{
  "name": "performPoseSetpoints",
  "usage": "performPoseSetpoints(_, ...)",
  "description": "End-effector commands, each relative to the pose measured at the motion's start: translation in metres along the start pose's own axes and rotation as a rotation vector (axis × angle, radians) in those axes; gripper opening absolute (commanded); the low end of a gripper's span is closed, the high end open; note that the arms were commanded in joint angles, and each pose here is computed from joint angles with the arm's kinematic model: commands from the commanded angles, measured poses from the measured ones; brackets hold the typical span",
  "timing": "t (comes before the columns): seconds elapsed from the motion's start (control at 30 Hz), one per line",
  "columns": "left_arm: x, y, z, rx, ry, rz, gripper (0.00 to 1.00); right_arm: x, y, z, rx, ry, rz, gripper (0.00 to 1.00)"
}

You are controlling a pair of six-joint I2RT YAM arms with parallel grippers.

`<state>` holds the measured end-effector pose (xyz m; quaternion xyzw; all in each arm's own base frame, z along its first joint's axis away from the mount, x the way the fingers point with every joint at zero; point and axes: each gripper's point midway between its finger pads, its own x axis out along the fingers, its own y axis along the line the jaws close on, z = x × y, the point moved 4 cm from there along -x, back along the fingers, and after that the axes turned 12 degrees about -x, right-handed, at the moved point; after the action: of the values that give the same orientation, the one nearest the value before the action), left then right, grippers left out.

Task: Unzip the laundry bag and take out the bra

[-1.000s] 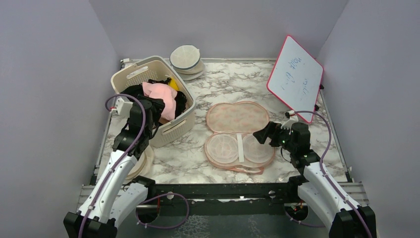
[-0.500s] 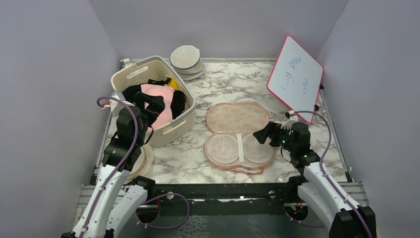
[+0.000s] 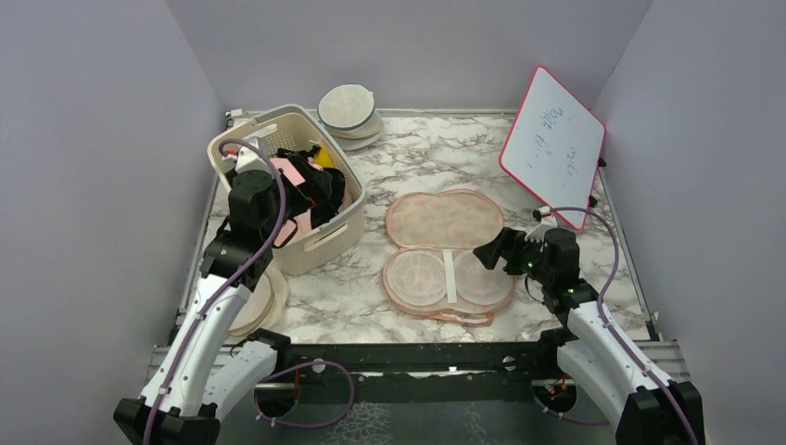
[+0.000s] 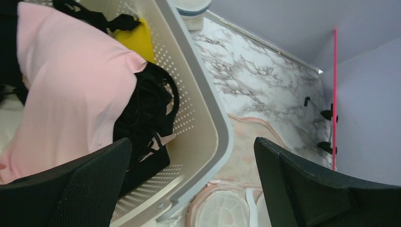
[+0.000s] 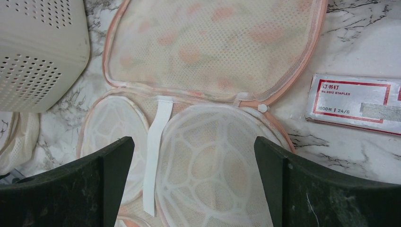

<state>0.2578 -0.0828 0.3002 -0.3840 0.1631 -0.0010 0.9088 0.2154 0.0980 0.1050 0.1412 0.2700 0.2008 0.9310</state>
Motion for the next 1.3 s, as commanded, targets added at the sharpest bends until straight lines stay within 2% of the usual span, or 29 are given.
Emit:
performPoseSetpoints(0.0, 0.003, -0.048, 0.012, 0.127, 0.040, -0.240, 0.99, 0.001, 0.000, 0.006, -0.006, -0.033, 0.003, 0.96)
performPoseSetpoints(0.27, 0.038, -0.107, 0.028, 0.262, 0.042, -0.479, 0.99, 0.000, 0.001, 0.006, -0.014, -0.039, 0.008, 0.96)
performPoseSetpoints(0.53, 0.047, -0.091, 0.004, 0.417, 0.036, -0.527, 0.99, -0.002, 0.003, 0.018, -0.027, -0.050, 0.000, 0.91)
performPoseSetpoints(0.77, 0.019, -0.085, 0.006, 0.473, -0.078, -0.596, 0.98, 0.007, 0.033, 0.070, -0.148, -0.043, 0.067, 0.88)
performPoseSetpoints(0.9, 0.024, -0.080, 0.001, 0.456, -0.056, -0.567, 0.98, 0.043, 0.068, 0.080, -0.285, 0.029, 0.045, 0.88)
performPoseSetpoints(1.0, 0.022, -0.079, -0.001, 0.459, -0.054, -0.567, 0.98, 0.083, 0.089, 0.077, -0.362, 0.131, 0.037, 0.88)
performPoseSetpoints(1.1, 0.021, -0.077, -0.001, 0.472, -0.067, -0.552, 0.98, 0.123, 0.093, 0.080, -0.420, 0.202, 0.020, 0.89)
performPoseSetpoints(1.27, 0.021, -0.076, -0.002, 0.479, -0.070, -0.543, 0.98, 0.177, 0.095, 0.101, -0.562, 0.240, 0.005, 0.89)
